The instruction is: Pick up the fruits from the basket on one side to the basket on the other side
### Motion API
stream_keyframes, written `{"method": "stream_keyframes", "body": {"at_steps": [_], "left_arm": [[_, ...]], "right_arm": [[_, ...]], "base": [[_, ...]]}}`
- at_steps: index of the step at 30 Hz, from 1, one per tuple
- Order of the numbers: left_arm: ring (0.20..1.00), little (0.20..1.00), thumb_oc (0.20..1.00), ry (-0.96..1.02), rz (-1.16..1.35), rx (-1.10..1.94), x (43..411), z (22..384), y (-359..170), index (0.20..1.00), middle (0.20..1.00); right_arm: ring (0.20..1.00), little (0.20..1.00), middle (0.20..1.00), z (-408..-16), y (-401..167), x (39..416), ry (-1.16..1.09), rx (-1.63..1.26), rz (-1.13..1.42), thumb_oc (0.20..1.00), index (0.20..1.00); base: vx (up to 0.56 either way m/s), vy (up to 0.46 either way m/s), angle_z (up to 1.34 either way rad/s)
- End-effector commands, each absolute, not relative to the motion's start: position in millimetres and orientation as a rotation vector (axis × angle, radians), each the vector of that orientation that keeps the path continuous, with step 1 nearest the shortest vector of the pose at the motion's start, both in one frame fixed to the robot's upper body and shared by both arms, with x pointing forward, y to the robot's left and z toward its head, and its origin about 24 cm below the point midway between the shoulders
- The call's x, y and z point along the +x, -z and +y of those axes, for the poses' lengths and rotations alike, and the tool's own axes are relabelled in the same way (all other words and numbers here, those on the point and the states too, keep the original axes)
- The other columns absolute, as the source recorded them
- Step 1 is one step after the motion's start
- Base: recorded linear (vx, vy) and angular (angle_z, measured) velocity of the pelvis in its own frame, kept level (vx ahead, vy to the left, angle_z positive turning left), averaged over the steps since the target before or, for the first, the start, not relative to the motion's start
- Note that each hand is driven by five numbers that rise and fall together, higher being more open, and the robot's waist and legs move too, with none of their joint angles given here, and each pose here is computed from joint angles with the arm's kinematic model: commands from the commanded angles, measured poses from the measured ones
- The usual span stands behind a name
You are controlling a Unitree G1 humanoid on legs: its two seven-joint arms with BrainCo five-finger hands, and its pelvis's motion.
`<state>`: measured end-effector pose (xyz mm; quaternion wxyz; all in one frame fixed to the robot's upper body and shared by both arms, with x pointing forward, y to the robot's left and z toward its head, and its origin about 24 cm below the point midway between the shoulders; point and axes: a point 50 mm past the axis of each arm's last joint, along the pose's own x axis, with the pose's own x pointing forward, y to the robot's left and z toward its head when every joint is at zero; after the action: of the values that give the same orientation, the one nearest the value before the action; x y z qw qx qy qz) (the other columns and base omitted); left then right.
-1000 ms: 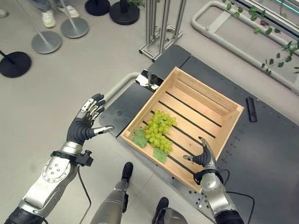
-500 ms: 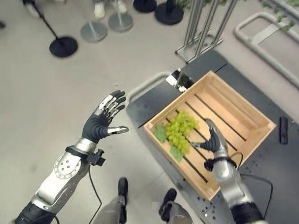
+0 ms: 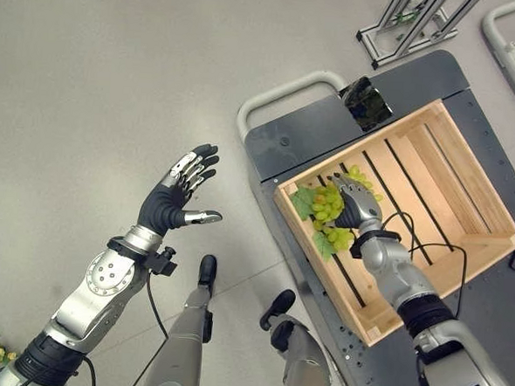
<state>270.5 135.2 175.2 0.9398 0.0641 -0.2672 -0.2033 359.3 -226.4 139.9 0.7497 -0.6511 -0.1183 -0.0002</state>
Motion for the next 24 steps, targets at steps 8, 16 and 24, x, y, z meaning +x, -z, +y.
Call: {"method": "stream_keyframes", "body": {"at_steps": [8, 16, 24], "left_arm": [[1.0, 1.0, 1.0, 0.474, -0.705, 0.088, 256, 122, -199, 1.0, 1.0], [1.0, 1.0, 1.0, 0.511, -0.73, 0.121, 255, 116, -203, 1.0, 1.0], [1.0, 1.0, 1.0, 0.534, -0.752, 0.148, 255, 109, -207, 1.0, 1.0]], "right_arm": [[1.0, 1.0, 1.0, -244, -177, 375, -0.021, -1.811, -0.248, 1.0, 1.0], [1.0, 1.0, 1.0, -256, -185, 377, -0.095, -2.121, -0.193, 1.0, 1.0], [1.0, 1.0, 1.0, -249, -189, 380, -0.2, -2.299, -0.189, 1.0, 1.0]], "base": [[0.0, 0.011, 0.06], [0.0, 0.0, 0.01], [0.0, 0.0, 0.0]]}}
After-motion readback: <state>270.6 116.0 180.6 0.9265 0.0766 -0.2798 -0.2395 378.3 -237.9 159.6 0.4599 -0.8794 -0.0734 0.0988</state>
